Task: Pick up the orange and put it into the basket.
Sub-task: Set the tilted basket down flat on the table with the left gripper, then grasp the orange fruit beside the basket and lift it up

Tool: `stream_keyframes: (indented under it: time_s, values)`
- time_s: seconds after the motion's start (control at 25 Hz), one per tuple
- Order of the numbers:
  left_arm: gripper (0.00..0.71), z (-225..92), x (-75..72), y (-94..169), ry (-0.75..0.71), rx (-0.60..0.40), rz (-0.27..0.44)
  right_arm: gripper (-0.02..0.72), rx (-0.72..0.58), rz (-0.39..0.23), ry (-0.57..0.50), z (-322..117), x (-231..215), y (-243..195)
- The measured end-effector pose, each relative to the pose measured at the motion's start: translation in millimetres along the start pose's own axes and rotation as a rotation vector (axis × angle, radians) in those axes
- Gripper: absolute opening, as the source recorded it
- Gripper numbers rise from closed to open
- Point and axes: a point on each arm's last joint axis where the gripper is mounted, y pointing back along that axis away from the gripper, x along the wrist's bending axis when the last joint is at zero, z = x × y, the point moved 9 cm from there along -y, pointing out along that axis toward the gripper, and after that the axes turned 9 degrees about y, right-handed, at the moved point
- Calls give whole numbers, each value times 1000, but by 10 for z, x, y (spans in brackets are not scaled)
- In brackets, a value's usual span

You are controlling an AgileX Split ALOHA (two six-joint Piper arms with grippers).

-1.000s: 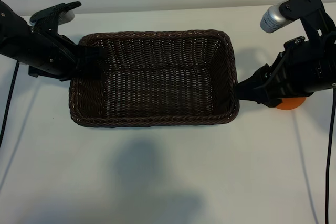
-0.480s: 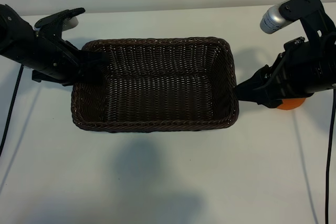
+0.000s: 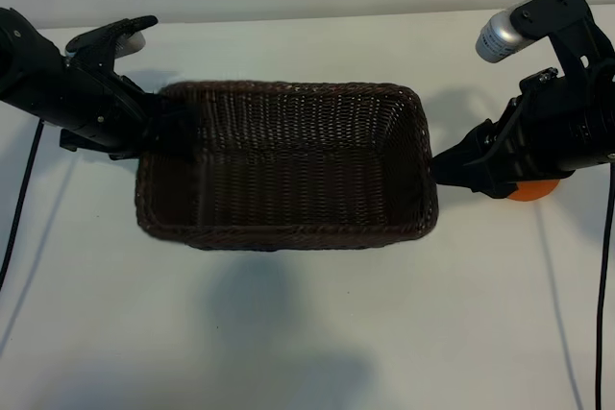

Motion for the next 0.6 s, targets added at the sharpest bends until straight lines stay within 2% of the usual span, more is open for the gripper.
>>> stream_keyframes:
  time_s: [0.12,0.2,0.32,0.6]
  values:
    - [558,0,-13,1,10,1,-7,595,0,0,1,0,0,0]
    - [617,-5,-23,5,9,7,-10,595,0,0,1,0,0,0]
    - [642,-8,-22,13,2,11,-7,595,1,1,1,-1,2,0]
    - [643,-41,-7,31,3,30,4,595,2,2,1,-3,3,0]
